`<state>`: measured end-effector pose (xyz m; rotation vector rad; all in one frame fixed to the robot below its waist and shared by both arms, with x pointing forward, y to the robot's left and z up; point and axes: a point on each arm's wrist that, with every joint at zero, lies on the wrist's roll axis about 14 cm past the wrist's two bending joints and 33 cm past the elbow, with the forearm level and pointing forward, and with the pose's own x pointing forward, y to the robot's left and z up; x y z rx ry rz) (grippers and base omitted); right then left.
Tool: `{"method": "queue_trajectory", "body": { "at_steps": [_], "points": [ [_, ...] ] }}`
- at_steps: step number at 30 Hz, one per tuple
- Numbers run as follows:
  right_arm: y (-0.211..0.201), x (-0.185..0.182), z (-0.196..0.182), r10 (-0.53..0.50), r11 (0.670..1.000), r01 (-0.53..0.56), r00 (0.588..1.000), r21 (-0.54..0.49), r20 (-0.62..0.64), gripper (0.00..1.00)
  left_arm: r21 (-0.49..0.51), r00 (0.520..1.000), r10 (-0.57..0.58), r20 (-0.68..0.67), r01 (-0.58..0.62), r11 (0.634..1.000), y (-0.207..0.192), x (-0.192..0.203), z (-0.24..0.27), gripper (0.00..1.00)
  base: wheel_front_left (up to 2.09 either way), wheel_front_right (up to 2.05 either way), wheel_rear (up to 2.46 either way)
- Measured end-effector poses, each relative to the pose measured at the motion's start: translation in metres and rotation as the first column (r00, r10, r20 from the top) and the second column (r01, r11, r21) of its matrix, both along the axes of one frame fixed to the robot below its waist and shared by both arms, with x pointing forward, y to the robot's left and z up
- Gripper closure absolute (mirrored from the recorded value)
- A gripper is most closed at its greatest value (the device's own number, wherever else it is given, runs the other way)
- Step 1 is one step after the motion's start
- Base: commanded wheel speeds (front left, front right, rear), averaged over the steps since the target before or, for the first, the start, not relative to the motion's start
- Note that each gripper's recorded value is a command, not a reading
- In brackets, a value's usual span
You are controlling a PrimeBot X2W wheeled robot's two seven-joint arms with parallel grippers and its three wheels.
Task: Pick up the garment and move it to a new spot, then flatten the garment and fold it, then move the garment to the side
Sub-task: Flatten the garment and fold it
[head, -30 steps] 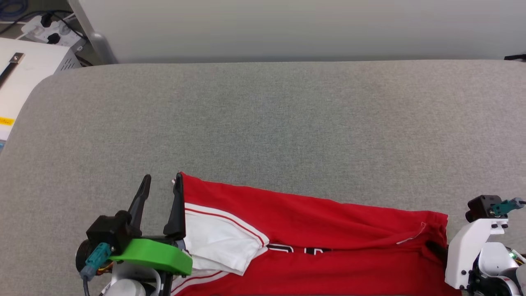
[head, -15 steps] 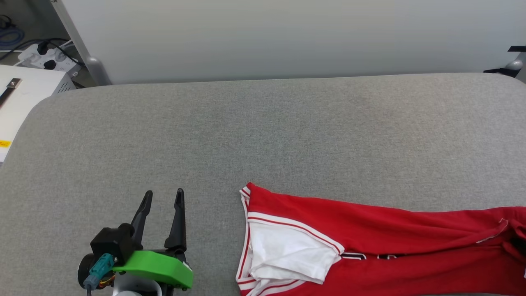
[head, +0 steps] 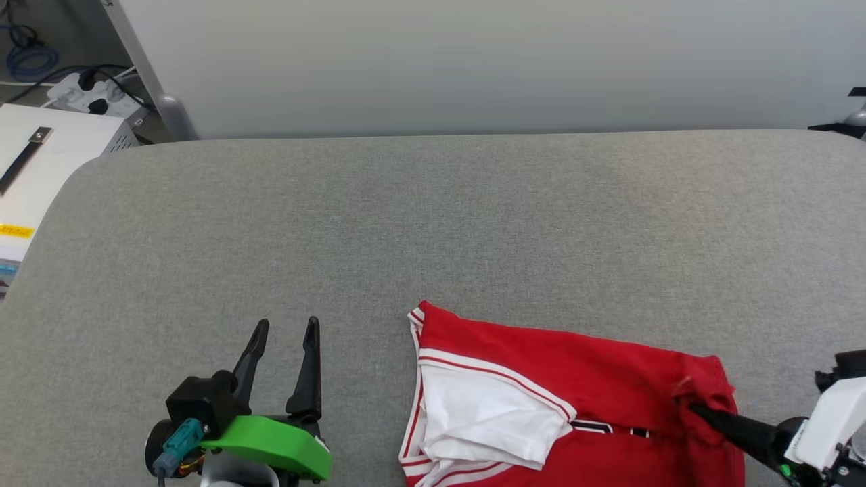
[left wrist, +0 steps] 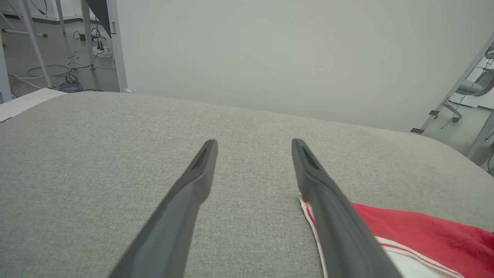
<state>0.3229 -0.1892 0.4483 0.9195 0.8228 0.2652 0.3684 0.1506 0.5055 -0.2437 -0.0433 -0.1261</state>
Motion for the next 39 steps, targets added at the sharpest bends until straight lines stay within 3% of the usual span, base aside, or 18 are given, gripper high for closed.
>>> {"method": "queue_trajectory", "body": {
  "at_steps": [3, 12, 22, 27, 29, 30, 37, 39],
  "points": [
    [0.029, 0.002, 0.011, 0.05, 0.986, -0.053, 0.999, 0.161, 0.02, 1.0, -0.001, 1.0, 0.009, -0.006, -0.009, 1.0, 0.003, -0.001, -0.002, 0.0, 0.0, 0.0, 0.0],
    [0.106, 0.027, 0.038, 0.184, 0.887, -0.213, 0.977, 0.409, 0.111, 1.0, -0.004, 1.0, 0.015, -0.003, -0.015, 1.0, 0.007, 0.006, -0.001, 0.0, 0.0, 0.0, 0.0],
    [0.2, 0.037, 0.032, 0.359, 0.806, -0.37, 0.926, 0.462, 0.116, 1.0, -0.015, 0.999, 0.045, -0.031, -0.045, 0.999, 0.014, 0.019, -0.011, 0.0, 0.0, 0.0, 0.0],
    [0.219, 0.033, -0.001, 0.397, 0.831, -0.379, 0.917, 0.407, 0.042, 1.0, -0.012, 0.995, 0.061, -0.078, -0.062, 0.998, 0.019, 0.018, -0.026, 0.0, 0.0, 0.0, 0.0],
    [0.222, 0.033, -0.005, 0.4, 0.834, -0.379, 0.916, 0.402, 0.034, 0.51, -0.01, 0.994, 0.067, -0.086, -0.068, 0.998, 0.021, 0.018, -0.029, 0.0, 0.0, 0.0, 0.0],
    [0.224, 0.034, -0.006, 0.395, 0.836, -0.376, 0.918, 0.4, 0.036, 0.0, -0.009, 0.994, 0.07, -0.089, -0.071, 0.997, 0.022, 0.019, -0.03, 0.0, 0.0, 0.0, 0.0],
    [0.221, 0.036, 0.009, 0.4, 0.839, -0.407, 0.911, 0.362, 0.099, 0.0, -0.011, 0.995, 0.05, -0.091, -0.051, 0.999, 0.017, 0.019, -0.031, 0.0, 0.0, 0.0, 0.0],
    [0.205, 0.046, 0.025, 0.367, 0.874, -0.407, 0.911, 0.267, 0.186, 0.0, -0.013, 0.996, 0.033, -0.079, -0.035, 0.999, 0.012, 0.02, -0.027, 0.0, 0.0, 0.0, 0.0]
  ]
}}
